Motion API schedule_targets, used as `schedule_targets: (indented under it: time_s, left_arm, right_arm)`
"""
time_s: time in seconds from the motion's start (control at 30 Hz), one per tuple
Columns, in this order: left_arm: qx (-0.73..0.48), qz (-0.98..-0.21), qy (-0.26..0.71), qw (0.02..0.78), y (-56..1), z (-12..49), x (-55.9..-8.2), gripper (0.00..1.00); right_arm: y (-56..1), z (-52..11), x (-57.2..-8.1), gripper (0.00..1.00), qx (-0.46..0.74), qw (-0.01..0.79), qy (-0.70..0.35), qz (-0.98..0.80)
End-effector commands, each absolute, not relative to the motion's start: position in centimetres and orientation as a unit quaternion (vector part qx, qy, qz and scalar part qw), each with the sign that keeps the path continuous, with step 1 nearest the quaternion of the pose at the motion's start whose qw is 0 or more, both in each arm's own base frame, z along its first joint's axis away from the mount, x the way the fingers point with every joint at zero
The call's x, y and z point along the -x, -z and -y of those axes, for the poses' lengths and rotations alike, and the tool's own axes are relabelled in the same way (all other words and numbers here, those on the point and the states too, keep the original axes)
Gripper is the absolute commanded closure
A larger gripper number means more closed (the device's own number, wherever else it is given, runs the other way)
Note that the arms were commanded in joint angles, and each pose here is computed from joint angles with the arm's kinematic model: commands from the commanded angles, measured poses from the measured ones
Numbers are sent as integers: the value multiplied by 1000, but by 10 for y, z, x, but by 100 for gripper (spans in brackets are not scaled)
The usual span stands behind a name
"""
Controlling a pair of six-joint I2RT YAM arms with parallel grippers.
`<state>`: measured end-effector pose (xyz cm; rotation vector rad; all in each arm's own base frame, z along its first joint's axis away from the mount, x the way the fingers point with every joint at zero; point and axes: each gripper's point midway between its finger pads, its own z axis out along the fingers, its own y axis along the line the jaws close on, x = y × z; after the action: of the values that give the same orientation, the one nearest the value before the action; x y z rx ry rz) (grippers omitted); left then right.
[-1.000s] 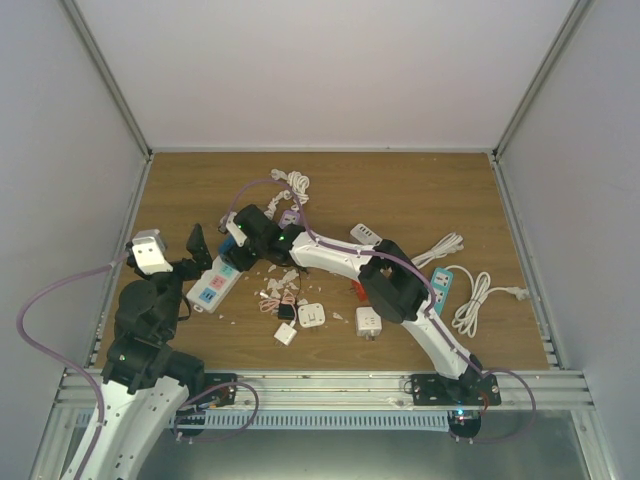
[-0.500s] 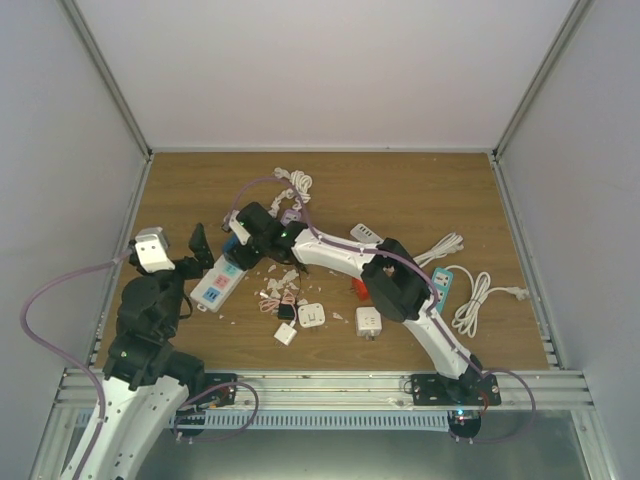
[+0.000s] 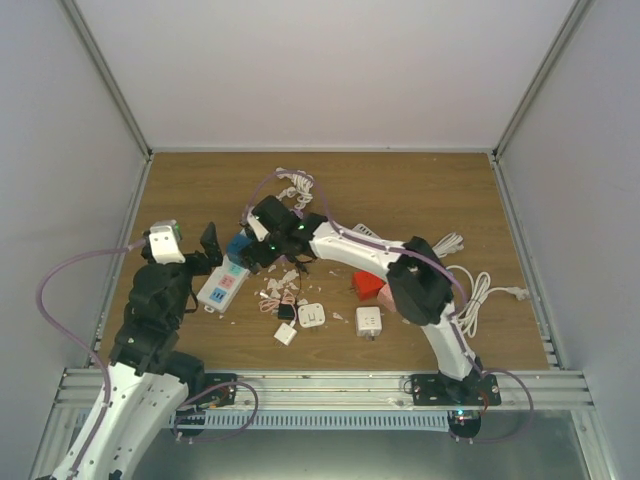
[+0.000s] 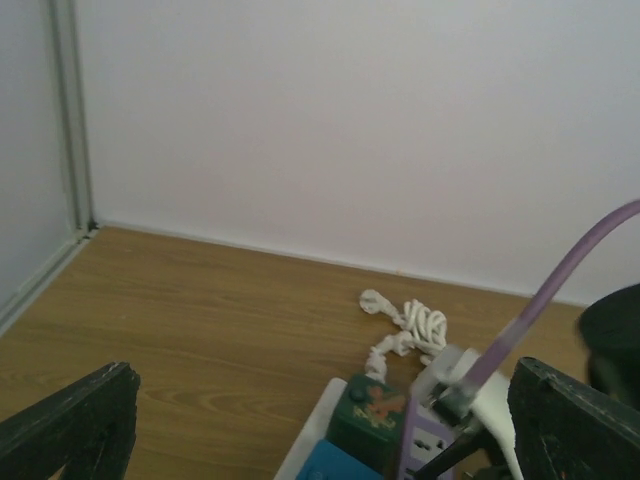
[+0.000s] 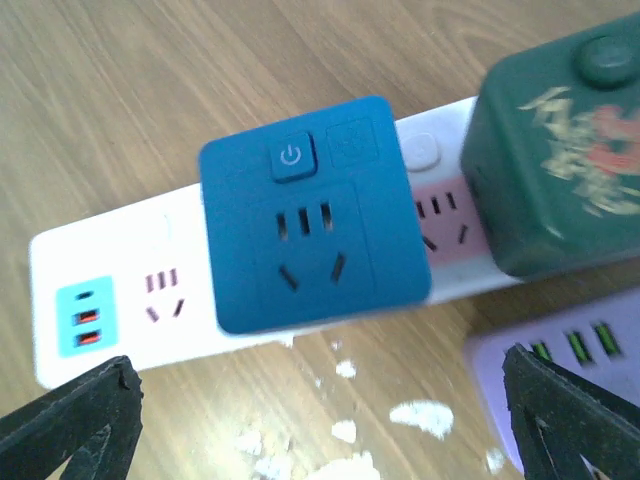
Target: Insert the plug
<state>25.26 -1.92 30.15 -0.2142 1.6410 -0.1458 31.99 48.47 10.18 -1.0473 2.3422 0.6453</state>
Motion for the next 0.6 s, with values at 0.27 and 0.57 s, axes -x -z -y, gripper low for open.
schedule_targets:
  time_s: [0.27,0.57]
  left_arm:
    - [-30,-716,165,678,-321,75,-256,1]
    - [-134,-682,287,659,-334,125,-231,1]
  right_arm:
    - [-176,-304,-337,2,113,432,-53,-893]
    - [-142,-220,-288,0,36,378,-20,-925]
